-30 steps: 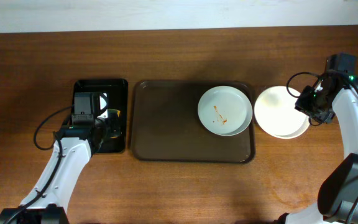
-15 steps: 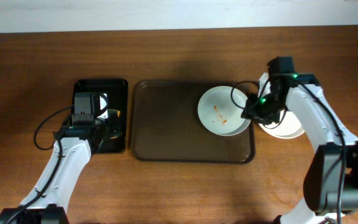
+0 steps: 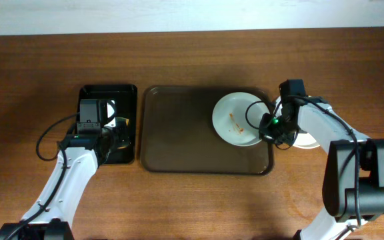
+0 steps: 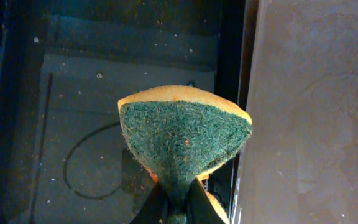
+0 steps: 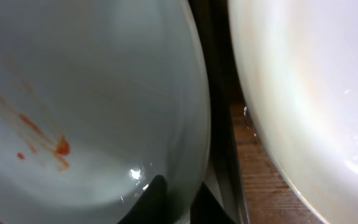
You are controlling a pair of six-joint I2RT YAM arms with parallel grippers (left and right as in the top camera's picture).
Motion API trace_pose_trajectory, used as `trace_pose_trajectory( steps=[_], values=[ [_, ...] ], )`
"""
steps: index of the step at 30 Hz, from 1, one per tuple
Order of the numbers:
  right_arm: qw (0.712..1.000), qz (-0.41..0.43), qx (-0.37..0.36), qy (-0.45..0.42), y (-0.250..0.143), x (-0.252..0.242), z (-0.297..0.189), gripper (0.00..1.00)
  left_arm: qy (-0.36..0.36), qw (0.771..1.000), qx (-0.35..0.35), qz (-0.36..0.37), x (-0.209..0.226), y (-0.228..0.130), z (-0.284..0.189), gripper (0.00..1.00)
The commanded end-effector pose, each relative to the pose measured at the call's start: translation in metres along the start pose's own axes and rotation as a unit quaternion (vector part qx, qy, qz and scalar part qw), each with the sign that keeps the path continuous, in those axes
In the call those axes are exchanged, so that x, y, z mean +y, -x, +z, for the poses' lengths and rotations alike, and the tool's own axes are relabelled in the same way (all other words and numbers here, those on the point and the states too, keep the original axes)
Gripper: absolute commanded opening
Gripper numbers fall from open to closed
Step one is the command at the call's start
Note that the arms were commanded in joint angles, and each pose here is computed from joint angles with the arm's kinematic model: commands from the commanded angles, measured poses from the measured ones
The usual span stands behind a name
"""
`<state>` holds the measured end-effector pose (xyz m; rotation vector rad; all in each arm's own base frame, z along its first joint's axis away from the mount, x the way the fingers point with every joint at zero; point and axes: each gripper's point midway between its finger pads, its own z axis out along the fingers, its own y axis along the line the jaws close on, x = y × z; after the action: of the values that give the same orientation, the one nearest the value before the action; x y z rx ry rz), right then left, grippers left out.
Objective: Clean dirty plates on tray and stack at the side
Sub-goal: 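Move the right gripper to grasp the last plate's rim, then scrub the last plate with the sponge in the left gripper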
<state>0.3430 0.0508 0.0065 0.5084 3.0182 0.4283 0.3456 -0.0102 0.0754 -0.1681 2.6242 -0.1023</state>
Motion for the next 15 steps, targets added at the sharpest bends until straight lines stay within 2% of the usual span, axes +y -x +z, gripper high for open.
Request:
trace_pose_trajectory(
  steps=[1, 3, 6, 9, 10, 14, 15],
  values=[
    [1.0, -0.002, 0.02, -0.011, -0.016, -0.002, 0.011, 0.08, 0.001, 1.0, 0.002, 0.005, 0.002, 0.0, 0.001, 0.0],
    [1.0, -0.02, 0.022, -0.009, -0.021, 0.01, 0.014, 0.04, -0.003, 1.0, 0.001, 0.005, 0.001, 0.0, 0.001, 0.0],
    [0.998, -0.065, 0.019, -0.001, -0.032, 0.043, 0.023, 0.04, -0.076, 0.997, 0.007, 0.009, -0.027, -0.002, 0.0, 0.0],
    [0.998, -0.055, 0.004, 0.014, -0.038, 0.073, 0.029, 0.04, -0.199, 0.979, 0.01, 0.04, -0.084, -0.005, -0.012, 0.0],
    [0.998, -0.065, -0.002, 0.02, -0.038, 0.08, 0.03, 0.04, -0.216, 0.975, 0.009, 0.051, -0.096, -0.006, -0.014, 0.0],
    [0.996, -0.079, -0.009, 0.028, -0.04, 0.092, 0.032, 0.04, -0.257, 0.966, 0.032, 0.004, -0.138, -0.014, -0.012, 0.0],
    [0.997, -0.078, -0.009, 0.028, -0.04, 0.091, 0.032, 0.04, -0.299, 0.953, 0.045, -0.001, -0.161, -0.018, -0.012, 0.0]
  ],
)
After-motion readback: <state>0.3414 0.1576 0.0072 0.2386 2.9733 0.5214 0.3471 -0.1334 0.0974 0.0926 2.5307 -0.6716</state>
